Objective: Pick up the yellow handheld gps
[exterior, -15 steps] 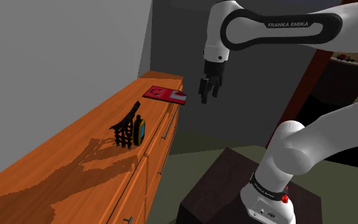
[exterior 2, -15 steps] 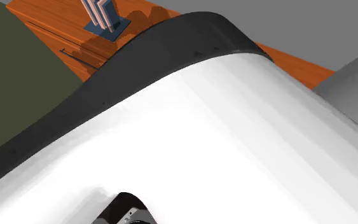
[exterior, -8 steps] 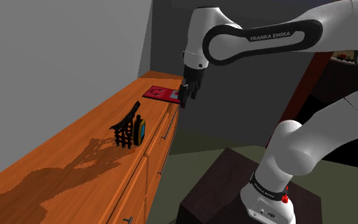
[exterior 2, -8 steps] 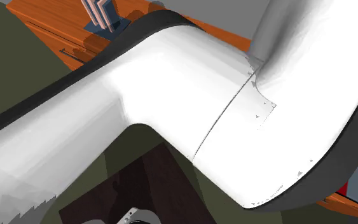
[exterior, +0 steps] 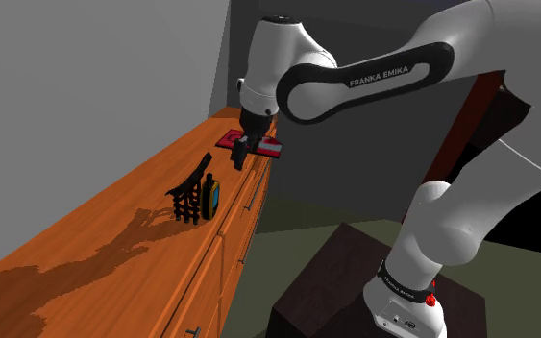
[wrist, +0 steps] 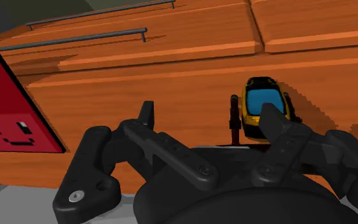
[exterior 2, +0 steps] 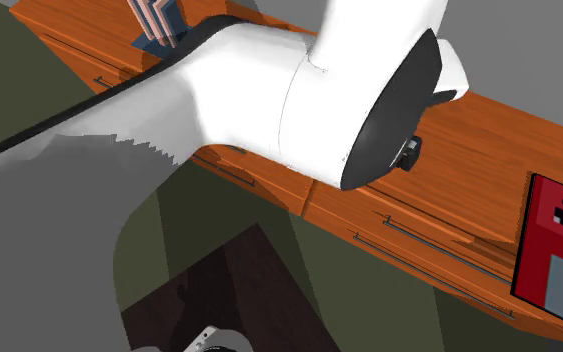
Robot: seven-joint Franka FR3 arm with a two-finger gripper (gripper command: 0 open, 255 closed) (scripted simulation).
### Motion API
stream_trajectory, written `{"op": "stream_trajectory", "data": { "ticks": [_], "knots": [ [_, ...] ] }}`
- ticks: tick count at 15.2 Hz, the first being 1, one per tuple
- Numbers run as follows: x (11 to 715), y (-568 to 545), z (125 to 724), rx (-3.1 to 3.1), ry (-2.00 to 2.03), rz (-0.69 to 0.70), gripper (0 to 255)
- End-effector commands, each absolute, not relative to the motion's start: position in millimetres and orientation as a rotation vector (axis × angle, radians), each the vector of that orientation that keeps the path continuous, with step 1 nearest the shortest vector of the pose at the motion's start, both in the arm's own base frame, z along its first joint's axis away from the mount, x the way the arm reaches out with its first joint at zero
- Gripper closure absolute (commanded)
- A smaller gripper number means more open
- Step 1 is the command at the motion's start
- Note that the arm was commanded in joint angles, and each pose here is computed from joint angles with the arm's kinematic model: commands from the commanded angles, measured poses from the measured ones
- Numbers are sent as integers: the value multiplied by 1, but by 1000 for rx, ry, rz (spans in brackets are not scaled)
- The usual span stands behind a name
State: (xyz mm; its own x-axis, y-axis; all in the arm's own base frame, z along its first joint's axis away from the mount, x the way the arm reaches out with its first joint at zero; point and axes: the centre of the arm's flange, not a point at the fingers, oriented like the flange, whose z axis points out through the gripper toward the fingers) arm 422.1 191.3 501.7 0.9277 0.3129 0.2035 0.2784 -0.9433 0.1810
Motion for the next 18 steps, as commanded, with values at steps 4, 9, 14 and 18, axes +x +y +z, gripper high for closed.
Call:
{"op": "stream_trajectory", "data": {
  "ticks": [4, 9, 14, 18],
  "knots": [
    [435, 247, 488, 2857, 603, 493, 0],
    [445, 288, 473, 2790, 706, 594, 0],
    [445, 288, 447, 2790, 706, 594, 0],
    [445, 288, 438, 2790, 706, 594, 255]
  ]
}}
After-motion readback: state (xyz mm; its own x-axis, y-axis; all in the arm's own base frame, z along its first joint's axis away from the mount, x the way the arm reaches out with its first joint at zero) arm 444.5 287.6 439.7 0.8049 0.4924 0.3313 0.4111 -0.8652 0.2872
